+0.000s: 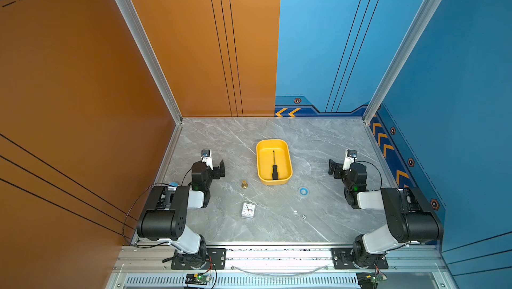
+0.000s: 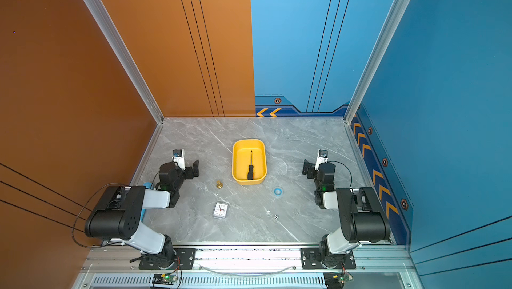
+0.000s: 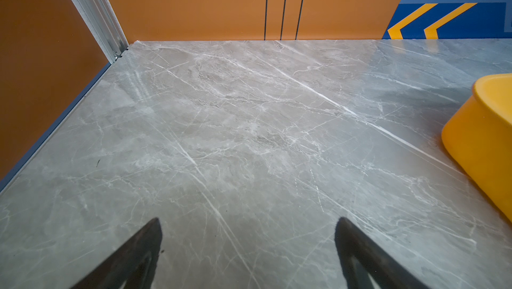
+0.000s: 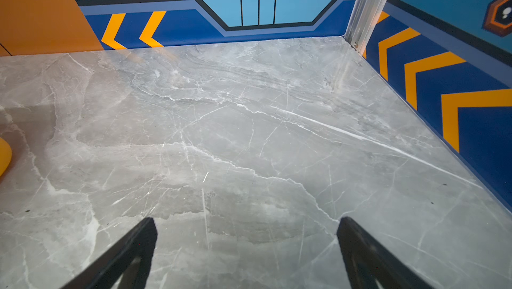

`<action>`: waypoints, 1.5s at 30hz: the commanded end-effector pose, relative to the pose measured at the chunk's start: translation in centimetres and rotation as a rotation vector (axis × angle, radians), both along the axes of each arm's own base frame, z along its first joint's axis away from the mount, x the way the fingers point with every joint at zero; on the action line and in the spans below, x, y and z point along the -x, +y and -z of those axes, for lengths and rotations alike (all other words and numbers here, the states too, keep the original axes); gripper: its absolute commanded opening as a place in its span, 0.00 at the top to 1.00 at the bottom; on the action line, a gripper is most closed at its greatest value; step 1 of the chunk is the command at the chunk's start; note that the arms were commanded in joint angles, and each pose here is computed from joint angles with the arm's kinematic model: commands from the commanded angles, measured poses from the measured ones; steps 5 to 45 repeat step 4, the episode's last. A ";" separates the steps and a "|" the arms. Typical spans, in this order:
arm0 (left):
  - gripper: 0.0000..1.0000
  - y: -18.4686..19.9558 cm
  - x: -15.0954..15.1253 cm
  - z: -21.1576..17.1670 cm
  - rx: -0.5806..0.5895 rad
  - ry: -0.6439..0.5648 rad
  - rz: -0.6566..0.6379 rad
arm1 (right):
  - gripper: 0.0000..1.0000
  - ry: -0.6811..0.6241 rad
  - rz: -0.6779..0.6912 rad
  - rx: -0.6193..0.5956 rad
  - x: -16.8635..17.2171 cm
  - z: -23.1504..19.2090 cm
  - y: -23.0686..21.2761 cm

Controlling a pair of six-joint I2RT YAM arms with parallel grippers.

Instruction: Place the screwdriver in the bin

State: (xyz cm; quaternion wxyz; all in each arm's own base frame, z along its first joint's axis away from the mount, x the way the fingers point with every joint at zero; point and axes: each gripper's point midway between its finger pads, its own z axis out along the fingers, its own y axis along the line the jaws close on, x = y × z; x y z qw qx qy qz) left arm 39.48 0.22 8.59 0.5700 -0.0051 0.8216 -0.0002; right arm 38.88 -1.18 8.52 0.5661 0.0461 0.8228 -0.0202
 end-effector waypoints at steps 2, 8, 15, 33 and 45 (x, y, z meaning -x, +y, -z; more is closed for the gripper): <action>0.02 0.3 -0.3 -0.3 -0.017 -0.004 -0.009 | 0.00 -0.024 0.009 -0.001 -0.6 -0.7 -0.1; 0.02 0.3 -0.3 -0.3 -0.017 -0.004 -0.008 | 0.00 -0.025 0.009 -0.001 -0.6 -0.7 -0.1; 0.02 0.3 -0.3 -0.3 -0.017 -0.004 -0.008 | 0.00 -0.025 0.009 -0.001 -0.6 -0.7 -0.1; 0.02 0.3 -0.3 -0.3 -0.017 -0.004 -0.008 | 0.00 -0.025 0.009 -0.001 -0.6 -0.7 -0.1; 0.02 0.3 -0.3 -0.3 -0.017 -0.004 -0.008 | 0.00 -0.025 0.009 -0.001 -0.6 -0.7 -0.1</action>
